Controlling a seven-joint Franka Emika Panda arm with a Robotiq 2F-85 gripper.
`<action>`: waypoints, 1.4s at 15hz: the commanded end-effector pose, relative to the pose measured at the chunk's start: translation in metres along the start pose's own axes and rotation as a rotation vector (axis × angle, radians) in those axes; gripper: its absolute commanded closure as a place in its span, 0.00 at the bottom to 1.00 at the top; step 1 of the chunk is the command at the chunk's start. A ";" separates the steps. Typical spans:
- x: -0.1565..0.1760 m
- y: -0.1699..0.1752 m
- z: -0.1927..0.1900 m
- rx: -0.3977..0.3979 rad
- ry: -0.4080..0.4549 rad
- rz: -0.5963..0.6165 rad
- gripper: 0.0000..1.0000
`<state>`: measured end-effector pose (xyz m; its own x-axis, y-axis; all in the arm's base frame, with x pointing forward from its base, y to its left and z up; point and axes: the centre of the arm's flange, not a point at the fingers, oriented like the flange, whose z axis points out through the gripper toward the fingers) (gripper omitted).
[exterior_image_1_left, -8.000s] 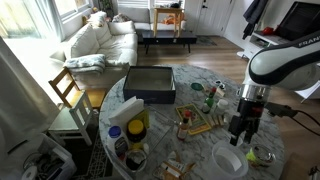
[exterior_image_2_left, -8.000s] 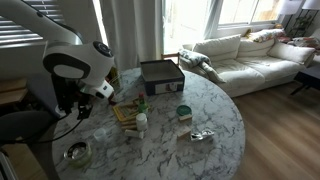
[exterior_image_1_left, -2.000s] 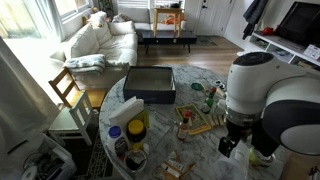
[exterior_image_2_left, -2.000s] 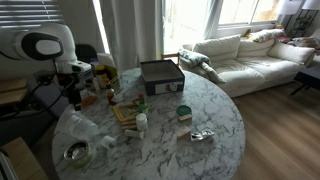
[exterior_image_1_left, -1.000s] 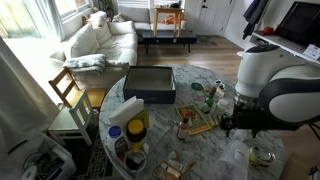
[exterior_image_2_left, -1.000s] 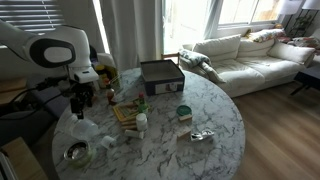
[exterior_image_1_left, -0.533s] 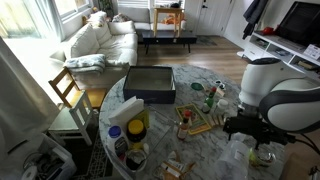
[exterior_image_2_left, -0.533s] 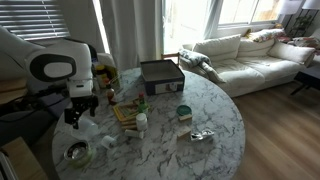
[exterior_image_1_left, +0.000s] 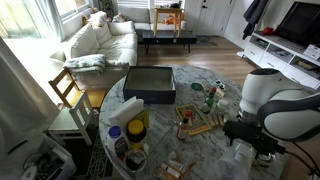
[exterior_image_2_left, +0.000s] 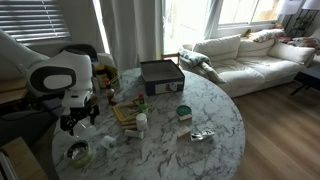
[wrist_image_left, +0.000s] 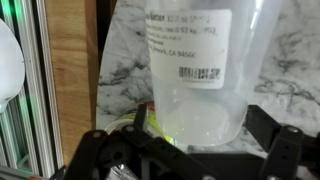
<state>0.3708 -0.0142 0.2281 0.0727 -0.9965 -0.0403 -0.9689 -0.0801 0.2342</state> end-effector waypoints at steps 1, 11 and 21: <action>-0.002 -0.001 0.017 -0.001 0.002 0.043 0.00; -0.023 -0.022 0.020 -0.047 0.065 0.105 0.33; -0.092 -0.035 -0.030 -0.138 0.334 0.039 0.50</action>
<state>0.4010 0.0630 0.2423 0.0981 -0.9729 0.2093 -0.9395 -0.0212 0.3418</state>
